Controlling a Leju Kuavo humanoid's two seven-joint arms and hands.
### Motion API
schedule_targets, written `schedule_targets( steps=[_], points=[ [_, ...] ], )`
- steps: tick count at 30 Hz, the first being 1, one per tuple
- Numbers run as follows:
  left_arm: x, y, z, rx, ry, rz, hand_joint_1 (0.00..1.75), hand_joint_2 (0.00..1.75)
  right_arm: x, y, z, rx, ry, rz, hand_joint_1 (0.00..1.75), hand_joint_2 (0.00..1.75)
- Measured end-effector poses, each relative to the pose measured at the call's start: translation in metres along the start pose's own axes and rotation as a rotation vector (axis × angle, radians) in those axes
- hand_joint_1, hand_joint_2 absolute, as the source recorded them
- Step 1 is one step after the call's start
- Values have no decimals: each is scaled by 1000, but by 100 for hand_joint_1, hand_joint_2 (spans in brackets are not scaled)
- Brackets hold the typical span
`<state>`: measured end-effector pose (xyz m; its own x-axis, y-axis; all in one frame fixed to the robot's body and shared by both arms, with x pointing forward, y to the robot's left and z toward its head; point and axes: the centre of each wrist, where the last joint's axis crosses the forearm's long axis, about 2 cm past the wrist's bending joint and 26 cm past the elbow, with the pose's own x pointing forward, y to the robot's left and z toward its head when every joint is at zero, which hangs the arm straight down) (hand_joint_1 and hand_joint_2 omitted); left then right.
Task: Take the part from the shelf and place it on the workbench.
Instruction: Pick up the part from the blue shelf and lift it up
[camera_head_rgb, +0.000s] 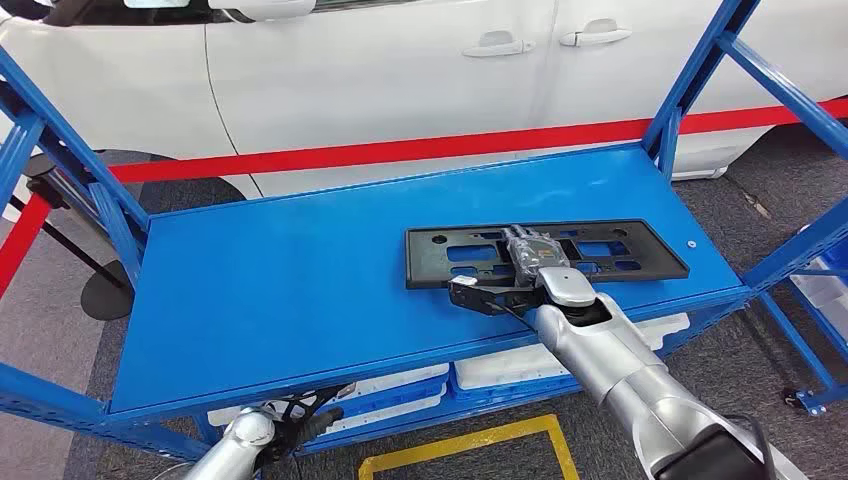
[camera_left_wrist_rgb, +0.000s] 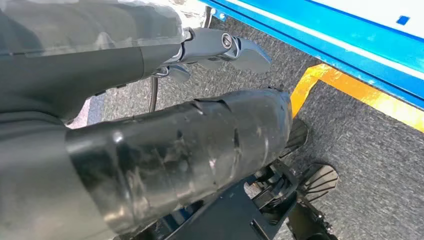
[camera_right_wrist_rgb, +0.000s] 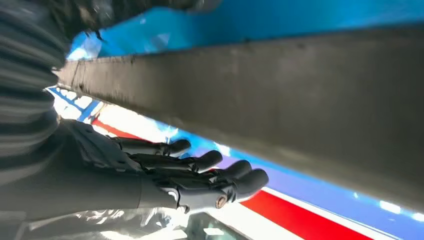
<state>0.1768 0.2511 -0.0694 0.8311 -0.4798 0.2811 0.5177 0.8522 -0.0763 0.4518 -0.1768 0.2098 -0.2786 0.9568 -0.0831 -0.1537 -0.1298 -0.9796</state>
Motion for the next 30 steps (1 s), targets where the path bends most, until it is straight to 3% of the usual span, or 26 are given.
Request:
schedule_targets(
  steps=[1, 2, 4, 30],
  points=[
    [0, 0, 0, 1, 0, 1, 0, 58, 0, 0, 0, -2, 1, -1, 175, 175],
    [0, 0, 0, 2, 0, 1, 0, 87, 0, 0, 0, -5, 2, -3, 175, 175],
    [0, 1, 0, 5, 0, -2, 0, 175, 0, 0, 0, -20, 3, -10, 175, 175],
    [-15, 0, -2, -52, -52, 12, 0, 175, 7, -13, 11, -180, -99, -77, 175, 175]
  ],
)
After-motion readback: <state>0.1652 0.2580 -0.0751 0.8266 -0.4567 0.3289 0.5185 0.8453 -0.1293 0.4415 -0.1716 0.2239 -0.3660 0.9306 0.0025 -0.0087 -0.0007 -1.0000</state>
